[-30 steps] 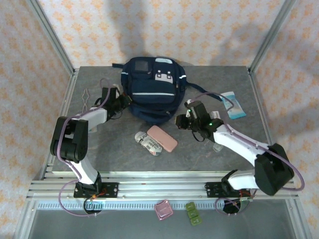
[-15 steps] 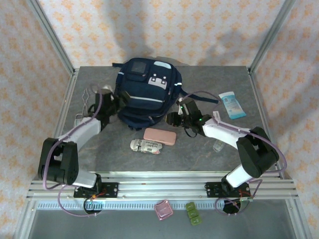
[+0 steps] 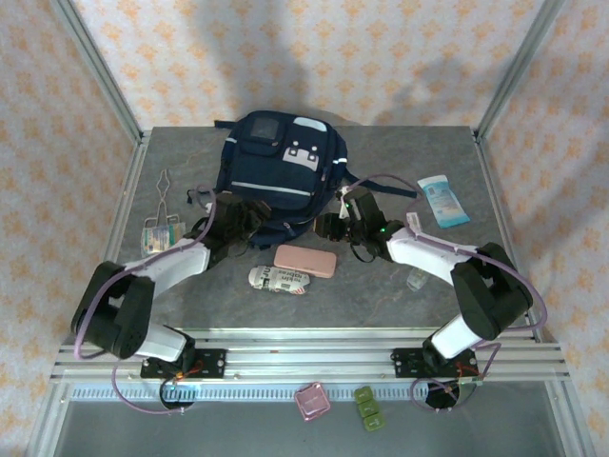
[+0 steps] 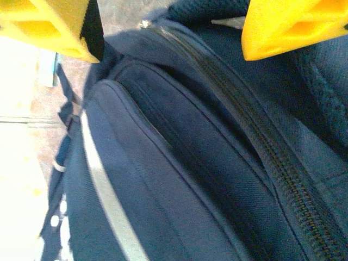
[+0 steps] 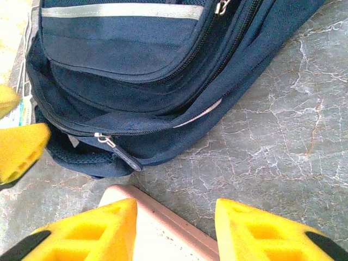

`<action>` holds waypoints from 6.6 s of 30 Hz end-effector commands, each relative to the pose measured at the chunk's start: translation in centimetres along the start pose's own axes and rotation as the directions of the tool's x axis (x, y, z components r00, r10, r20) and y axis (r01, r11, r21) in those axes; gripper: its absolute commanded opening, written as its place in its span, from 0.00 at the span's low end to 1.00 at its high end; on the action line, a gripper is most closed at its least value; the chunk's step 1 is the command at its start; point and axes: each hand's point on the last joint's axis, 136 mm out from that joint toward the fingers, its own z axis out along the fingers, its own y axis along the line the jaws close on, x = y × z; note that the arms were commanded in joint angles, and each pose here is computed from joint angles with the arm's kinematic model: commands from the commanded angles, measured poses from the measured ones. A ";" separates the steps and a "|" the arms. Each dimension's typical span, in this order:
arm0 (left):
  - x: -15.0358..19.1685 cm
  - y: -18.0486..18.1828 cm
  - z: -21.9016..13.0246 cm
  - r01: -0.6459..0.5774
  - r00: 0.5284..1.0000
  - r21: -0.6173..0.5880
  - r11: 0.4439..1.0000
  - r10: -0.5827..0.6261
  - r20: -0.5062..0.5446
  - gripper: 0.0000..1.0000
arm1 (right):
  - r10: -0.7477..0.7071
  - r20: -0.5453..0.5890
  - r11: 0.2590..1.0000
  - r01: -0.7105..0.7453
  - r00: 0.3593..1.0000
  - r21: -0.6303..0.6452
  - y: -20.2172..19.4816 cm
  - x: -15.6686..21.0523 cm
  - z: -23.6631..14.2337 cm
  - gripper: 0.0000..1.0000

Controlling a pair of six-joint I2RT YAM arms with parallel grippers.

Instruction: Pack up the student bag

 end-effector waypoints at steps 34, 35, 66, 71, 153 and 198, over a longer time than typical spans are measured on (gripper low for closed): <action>0.5 1.6 5.4 0.055 0.993 -0.016 0.998 -0.056 -0.107 0.00 | -0.191 -0.098 0.981 0.186 0.977 -0.056 3.7 -0.6 9.9 0.51; 0.4 1.5 5.3 0.057 0.993 -0.009 0.998 -0.057 -0.107 0.00 | -0.216 -0.109 0.976 0.209 0.970 -0.066 3.8 -0.4 10.0 0.51; -2.9 -6.2 0.4 0.029 0.998 0.222 0.975 -0.016 -0.059 0.00 | -0.340 -0.103 0.899 0.291 0.935 -0.328 7.3 -1.4 7.1 0.00; -3.0 -5.4 0.0 -0.060 0.997 0.170 0.984 0.068 -0.042 0.00 | -0.327 -0.058 0.883 0.283 0.943 -0.375 9.0 -2.1 3.9 0.00; -3.3 -4.3 -4.2 -0.116 0.993 0.188 0.975 0.111 0.036 0.00 | -0.034 0.014 0.873 0.023 0.999 0.487 -10.5 -4.2 4.6 0.00; -18.6 -2.0 5.7 -0.243 0.928 -0.222 0.944 0.293 0.231 0.00 | -0.048 0.287 0.971 -0.023 0.957 0.240 -0.6 -2.4 -1.1 0.00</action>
